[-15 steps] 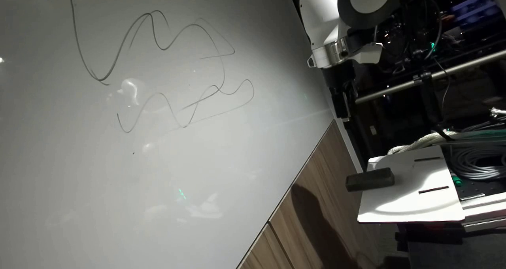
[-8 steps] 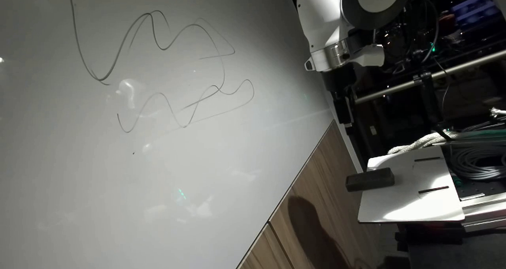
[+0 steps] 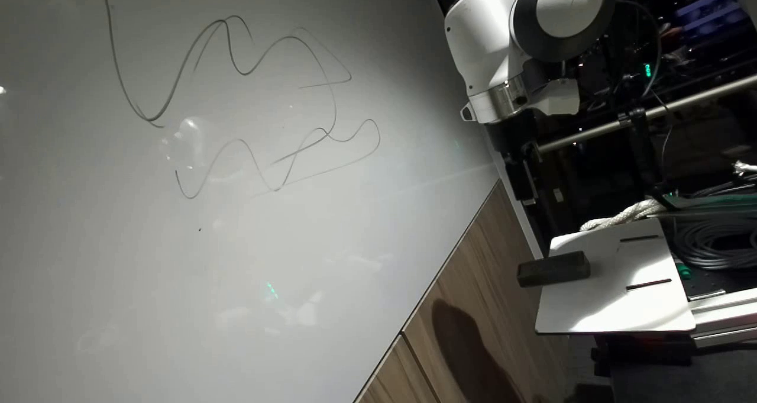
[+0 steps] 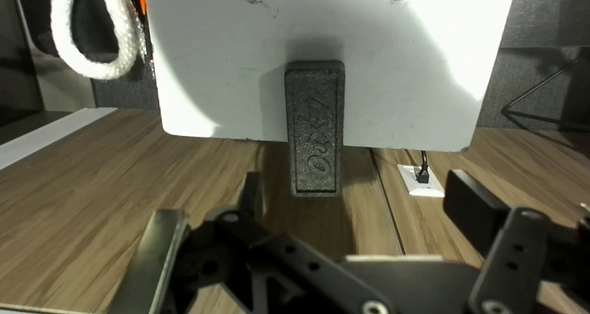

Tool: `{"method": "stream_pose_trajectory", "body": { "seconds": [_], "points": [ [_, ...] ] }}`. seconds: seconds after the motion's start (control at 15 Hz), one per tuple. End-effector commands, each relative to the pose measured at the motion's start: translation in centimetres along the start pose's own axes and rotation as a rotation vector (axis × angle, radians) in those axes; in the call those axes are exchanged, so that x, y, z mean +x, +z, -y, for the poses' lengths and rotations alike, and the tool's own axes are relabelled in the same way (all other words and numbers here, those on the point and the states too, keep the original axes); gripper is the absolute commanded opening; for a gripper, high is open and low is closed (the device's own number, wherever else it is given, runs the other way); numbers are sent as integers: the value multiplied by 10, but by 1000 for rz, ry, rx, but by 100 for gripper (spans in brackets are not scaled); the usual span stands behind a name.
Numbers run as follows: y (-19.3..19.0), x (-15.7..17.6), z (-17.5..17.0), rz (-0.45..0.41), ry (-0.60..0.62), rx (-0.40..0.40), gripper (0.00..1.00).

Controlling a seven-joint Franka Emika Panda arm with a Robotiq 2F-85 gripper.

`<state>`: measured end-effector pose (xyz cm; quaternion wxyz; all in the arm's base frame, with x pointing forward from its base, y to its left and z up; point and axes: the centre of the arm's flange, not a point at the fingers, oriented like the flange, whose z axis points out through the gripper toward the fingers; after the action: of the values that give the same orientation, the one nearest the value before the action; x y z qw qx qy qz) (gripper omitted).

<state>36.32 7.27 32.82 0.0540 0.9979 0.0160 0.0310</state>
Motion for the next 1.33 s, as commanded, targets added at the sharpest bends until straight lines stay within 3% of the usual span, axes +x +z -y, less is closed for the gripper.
{"method": "stream_pose_trajectory", "body": {
  "seconds": [0.0, 0.53, 0.87, 1.27],
  "points": [
    [33, -2, -8, 17, 10, 31, 100],
    [69, 0, 10, 31, -22, 34, 100],
    [87, -8, -10, 68, -6, 36, 100],
    [103, 8, -21, 40, -31, 50, 100]
  ]
}}
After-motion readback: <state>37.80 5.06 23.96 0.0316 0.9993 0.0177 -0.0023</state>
